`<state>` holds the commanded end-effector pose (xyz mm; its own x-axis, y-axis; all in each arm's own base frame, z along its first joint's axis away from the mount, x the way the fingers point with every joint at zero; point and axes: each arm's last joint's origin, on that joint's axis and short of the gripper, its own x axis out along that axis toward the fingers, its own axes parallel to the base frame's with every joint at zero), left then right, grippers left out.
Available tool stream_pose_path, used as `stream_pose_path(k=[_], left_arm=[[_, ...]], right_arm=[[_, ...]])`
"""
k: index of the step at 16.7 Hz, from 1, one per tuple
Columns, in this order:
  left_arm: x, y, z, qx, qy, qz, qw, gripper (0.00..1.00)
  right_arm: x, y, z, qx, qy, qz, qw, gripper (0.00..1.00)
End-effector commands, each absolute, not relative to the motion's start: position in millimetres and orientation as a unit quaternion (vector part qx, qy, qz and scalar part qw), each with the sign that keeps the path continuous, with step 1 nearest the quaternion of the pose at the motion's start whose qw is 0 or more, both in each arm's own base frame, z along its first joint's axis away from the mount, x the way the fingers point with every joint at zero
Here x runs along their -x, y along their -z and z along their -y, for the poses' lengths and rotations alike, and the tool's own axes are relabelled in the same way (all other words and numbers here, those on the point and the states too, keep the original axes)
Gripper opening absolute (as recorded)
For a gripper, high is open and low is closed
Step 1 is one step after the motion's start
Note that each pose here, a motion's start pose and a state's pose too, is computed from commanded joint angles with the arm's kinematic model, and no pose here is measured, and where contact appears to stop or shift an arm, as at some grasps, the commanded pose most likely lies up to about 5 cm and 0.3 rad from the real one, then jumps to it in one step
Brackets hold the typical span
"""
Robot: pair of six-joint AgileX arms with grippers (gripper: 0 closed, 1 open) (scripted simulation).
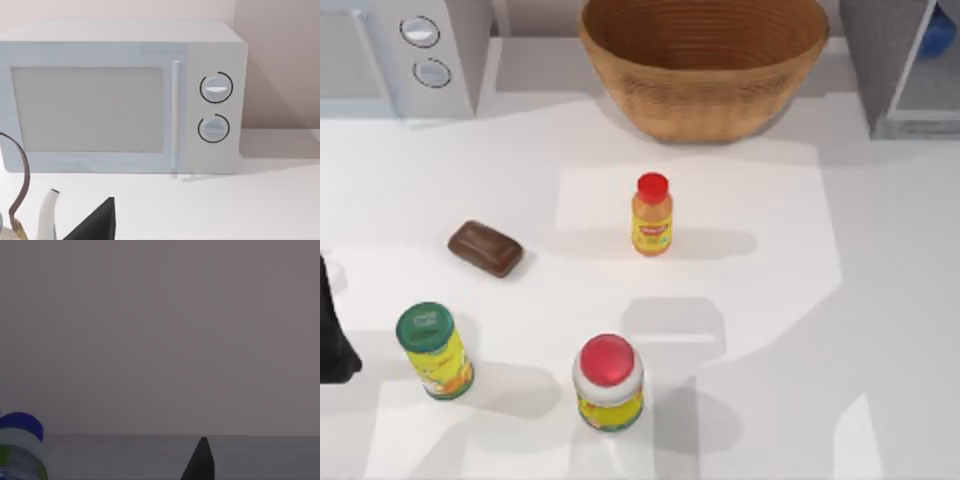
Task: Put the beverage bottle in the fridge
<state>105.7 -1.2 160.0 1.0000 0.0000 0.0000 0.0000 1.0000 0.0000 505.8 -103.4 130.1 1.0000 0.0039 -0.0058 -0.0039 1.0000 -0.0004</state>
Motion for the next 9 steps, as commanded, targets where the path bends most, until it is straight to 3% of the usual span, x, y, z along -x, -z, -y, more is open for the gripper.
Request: stream_pose_path(k=[3, 9], left_arm=[[-105.7, -160.0, 1.2, 0.0, 0.0, 0.0, 1.0, 1.0], [-105.7, -160.0, 1.2, 0.0, 0.0, 0.0, 1.0, 1.0]], right_arm=[[-505.8, -130.1, 103.4, 0.0, -0.002, -0.003, 1.0, 0.98], [-505.8, -130.1, 103.4, 0.0, -0.002, -0.003, 1.0, 1.0]])
